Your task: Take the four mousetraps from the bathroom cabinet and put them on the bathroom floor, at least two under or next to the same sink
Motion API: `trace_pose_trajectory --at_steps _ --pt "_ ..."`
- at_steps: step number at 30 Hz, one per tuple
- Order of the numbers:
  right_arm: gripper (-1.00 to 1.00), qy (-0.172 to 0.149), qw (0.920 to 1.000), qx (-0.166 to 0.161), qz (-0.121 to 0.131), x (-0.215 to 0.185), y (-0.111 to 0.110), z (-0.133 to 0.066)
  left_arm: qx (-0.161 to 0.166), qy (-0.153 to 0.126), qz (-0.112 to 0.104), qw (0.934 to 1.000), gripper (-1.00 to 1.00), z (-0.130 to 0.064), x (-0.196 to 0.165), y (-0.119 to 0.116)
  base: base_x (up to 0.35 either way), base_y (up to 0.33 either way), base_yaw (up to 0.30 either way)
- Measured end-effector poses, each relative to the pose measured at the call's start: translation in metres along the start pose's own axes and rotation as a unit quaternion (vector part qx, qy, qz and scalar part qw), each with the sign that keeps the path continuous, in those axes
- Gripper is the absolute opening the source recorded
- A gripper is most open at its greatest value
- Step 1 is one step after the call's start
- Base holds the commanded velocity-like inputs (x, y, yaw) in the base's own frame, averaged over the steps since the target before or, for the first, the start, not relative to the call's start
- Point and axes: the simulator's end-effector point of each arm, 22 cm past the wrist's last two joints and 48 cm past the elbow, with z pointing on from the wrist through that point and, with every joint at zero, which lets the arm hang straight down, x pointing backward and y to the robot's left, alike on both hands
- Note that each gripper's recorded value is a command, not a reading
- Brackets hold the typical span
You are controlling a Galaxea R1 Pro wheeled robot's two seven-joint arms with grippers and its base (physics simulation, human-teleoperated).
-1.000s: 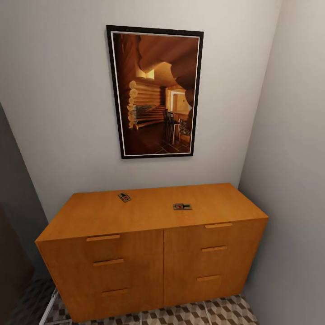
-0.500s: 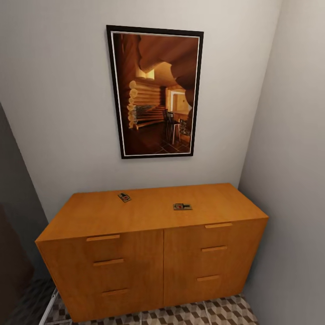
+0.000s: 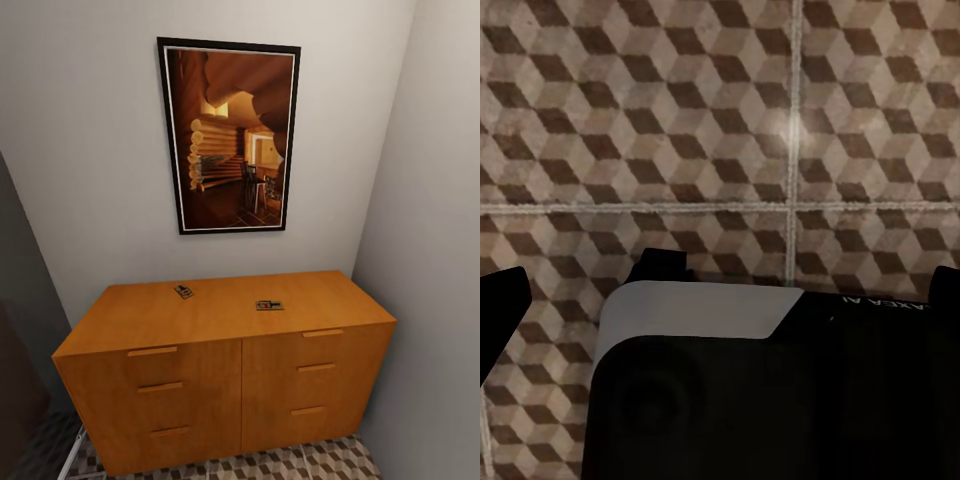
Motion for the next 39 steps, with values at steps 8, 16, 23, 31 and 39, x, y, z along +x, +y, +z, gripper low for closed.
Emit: trace_pose_trajectory --at_steps 8,16,23,31,39 --pt "1.00 -0.001 1.0000 0.000 0.000 0.000 0.000 0.000 0.000 0.000 0.000 1.0000 1.00 0.000 0.000 0.000 0.000 0.000 0.000" --pt "1.00 -0.001 1.0000 0.001 -0.002 0.000 -0.001 0.000 0.000 0.000 0.001 1.0000 1.00 0.000 0.000 -0.001 0.000 0.000 0.000" --pt "1.00 0.012 0.9997 0.006 0.019 0.024 -0.003 0.000 -0.014 0.002 -0.007 0.9999 1.00 0.000 0.014 0.021 0.000 0.000 0.000" --pt "1.00 0.009 0.9980 0.009 0.062 0.045 -0.005 -0.001 -0.020 0.014 0.003 0.9997 1.00 -0.003 0.043 0.032 0.000 0.000 0.000" --pt "1.00 0.022 0.9991 0.025 0.026 0.073 -0.037 -0.002 -0.009 0.057 0.044 0.9973 1.00 -0.008 0.087 0.032 0.000 0.000 0.000"
